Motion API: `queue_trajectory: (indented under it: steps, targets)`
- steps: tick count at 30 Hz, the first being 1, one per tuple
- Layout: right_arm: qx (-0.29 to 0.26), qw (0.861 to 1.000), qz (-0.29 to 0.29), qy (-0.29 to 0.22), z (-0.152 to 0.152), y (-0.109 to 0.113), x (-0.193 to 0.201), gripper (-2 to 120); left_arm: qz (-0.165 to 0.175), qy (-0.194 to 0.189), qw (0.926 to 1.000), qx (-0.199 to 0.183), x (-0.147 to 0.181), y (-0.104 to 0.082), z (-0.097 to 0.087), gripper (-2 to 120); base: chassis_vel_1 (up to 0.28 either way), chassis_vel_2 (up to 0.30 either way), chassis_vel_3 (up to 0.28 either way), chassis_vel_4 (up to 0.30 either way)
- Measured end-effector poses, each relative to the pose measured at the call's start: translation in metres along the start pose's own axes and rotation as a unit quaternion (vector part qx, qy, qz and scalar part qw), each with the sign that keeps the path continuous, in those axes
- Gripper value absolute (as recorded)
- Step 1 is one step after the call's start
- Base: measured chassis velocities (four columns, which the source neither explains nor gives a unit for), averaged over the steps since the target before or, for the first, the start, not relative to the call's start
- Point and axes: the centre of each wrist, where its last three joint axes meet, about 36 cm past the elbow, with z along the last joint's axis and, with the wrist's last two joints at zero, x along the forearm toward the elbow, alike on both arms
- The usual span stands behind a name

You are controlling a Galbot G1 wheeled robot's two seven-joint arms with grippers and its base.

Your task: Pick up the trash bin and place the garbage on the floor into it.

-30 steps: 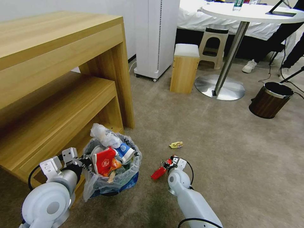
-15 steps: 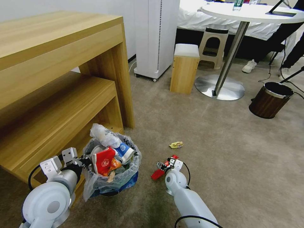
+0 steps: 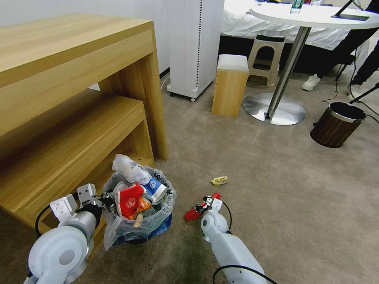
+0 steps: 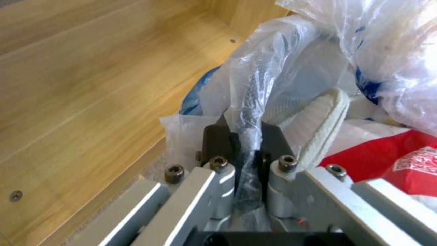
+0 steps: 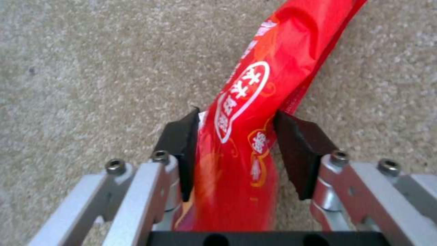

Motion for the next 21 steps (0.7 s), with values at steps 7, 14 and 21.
queue_trajectory:
  steps: [7, 14, 21]
  targets:
    - [0.002, 1.000, 0.002, -0.002, -0.002, -0.001, -0.001, 28, 0.000, 0.000, 1.0000, -0.001, -0.001, 0.000, 0.000, 3, 0.000, 0.000, 0.000, 0.000]
    - [0.005, 1.000, 0.005, -0.006, -0.005, -0.007, -0.001, 14, 0.000, 0.001, 1.0000, 0.000, -0.003, 0.000, 0.000, 3, 0.000, 0.000, 0.000, 0.000]
    - [0.009, 1.000, 0.003, -0.017, -0.007, -0.013, 0.003, 13, 0.000, 0.002, 1.0000, 0.000, -0.004, 0.000, 0.000, 3, 0.000, 0.000, 0.000, 0.000]
